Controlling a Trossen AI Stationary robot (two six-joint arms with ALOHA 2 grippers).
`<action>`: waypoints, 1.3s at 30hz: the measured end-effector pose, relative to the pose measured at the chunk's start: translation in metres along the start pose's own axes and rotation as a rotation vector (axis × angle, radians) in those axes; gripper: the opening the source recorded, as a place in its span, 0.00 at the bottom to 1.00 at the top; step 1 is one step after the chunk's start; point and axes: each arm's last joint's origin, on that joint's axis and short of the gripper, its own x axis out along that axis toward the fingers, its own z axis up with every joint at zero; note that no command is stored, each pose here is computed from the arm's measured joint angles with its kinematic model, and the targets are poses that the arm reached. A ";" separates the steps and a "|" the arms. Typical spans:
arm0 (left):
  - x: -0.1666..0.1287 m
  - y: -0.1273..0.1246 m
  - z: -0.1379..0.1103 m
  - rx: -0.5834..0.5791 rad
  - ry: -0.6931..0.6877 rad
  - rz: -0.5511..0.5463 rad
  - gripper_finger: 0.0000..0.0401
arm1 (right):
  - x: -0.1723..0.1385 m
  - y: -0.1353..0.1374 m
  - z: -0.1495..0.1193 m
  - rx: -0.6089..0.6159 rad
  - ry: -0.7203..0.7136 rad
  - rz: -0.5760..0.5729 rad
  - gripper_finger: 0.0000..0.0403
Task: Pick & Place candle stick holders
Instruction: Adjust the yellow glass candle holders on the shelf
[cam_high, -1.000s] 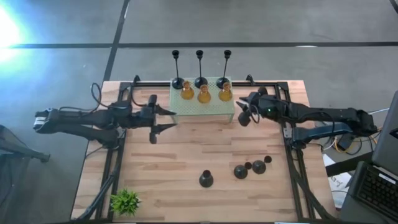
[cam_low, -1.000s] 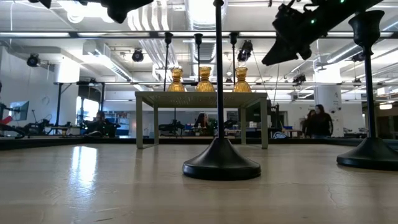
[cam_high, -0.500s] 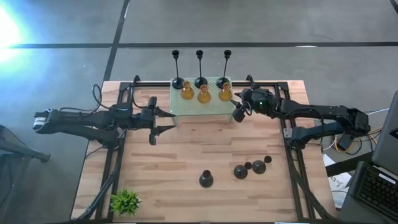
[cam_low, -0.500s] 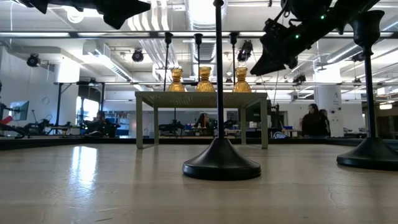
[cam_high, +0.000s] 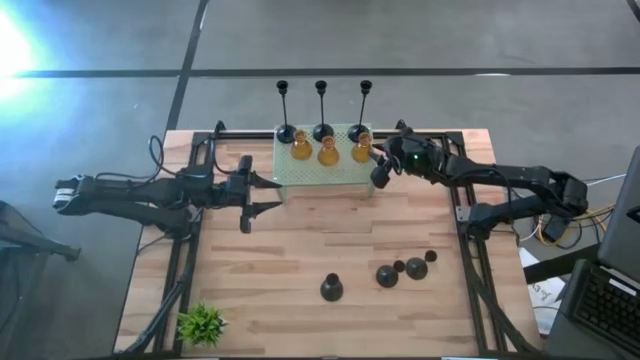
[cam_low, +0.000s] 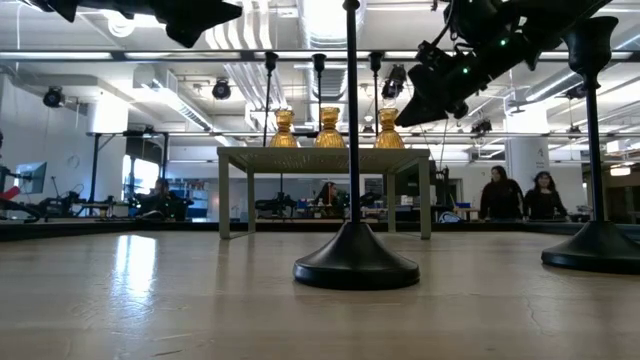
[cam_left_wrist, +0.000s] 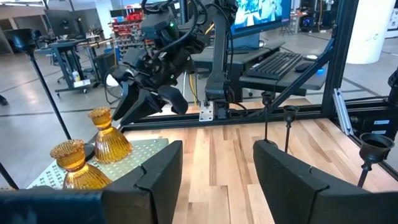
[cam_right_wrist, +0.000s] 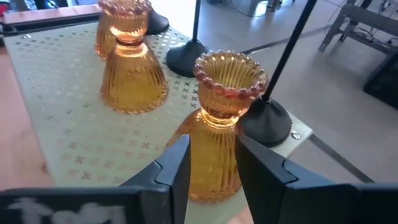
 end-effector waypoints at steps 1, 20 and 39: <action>0.000 0.000 0.000 0.000 0.001 0.000 0.50 | 0.000 -0.001 0.000 -0.001 0.001 -0.004 0.28; 0.000 0.000 -0.001 0.000 0.004 -0.002 0.50 | 0.002 -0.009 0.004 0.018 -0.043 0.008 0.06; 0.000 0.000 -0.002 -0.003 0.020 -0.004 0.50 | 0.037 -0.002 -0.007 0.021 0.018 0.068 0.02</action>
